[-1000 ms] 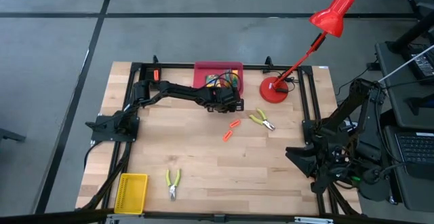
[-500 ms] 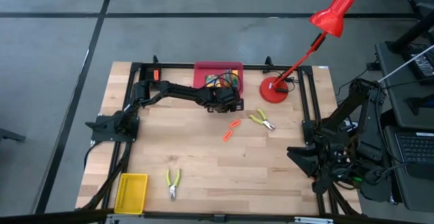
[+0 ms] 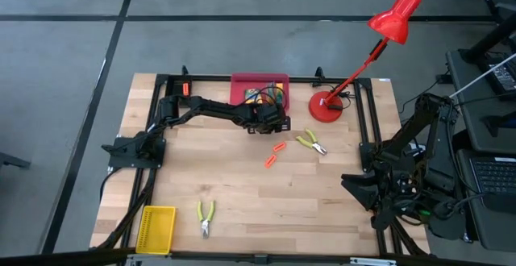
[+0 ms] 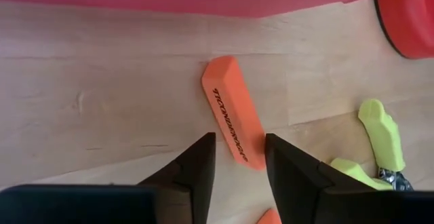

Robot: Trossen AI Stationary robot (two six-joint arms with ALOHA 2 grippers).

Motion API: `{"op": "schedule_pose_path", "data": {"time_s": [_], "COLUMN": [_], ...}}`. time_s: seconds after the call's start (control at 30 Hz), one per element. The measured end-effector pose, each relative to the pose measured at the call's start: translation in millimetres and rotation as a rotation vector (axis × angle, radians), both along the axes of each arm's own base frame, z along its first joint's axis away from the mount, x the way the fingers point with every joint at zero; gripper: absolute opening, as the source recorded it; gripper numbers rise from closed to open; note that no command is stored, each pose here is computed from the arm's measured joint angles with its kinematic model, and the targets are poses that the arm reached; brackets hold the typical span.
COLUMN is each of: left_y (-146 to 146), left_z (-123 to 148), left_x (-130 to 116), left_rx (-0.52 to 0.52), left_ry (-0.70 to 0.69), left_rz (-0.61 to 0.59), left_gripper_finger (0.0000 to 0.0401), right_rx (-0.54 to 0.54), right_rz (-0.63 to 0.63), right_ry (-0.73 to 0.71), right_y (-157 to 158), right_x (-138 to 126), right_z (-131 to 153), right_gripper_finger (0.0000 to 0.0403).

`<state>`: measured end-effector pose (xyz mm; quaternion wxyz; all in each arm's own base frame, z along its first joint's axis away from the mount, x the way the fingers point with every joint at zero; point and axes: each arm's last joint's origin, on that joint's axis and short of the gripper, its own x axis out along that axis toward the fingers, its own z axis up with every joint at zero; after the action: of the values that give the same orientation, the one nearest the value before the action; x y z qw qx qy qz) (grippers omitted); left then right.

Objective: Pick & Place School Supplies
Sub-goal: Put the orange eraser into the black bin

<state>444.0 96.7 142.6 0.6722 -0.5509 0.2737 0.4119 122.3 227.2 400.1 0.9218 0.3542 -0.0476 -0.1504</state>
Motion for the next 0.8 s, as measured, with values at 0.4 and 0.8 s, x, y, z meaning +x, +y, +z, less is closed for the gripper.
{"op": "schedule_pose_path", "data": {"time_s": [0.4, 0.8], "left_y": [6.2, 4.4], "left_z": [-10.4, -17.4], "left_x": [3.5, 3.4], "left_rx": [-0.013, -0.024], "left_ry": [-0.020, 0.002], "left_rz": [0.043, 0.063], "left_gripper_finger": [0.0125, 0.0110], "right_rx": [0.011, 0.027], "right_rz": [0.018, 0.022], "right_ry": [0.001, -0.010], "right_y": [0.7, 3.1], "right_x": [0.1, -4.4], "right_z": [0.5, 1.9], "right_gripper_finger": [0.0121, 0.0121]}}
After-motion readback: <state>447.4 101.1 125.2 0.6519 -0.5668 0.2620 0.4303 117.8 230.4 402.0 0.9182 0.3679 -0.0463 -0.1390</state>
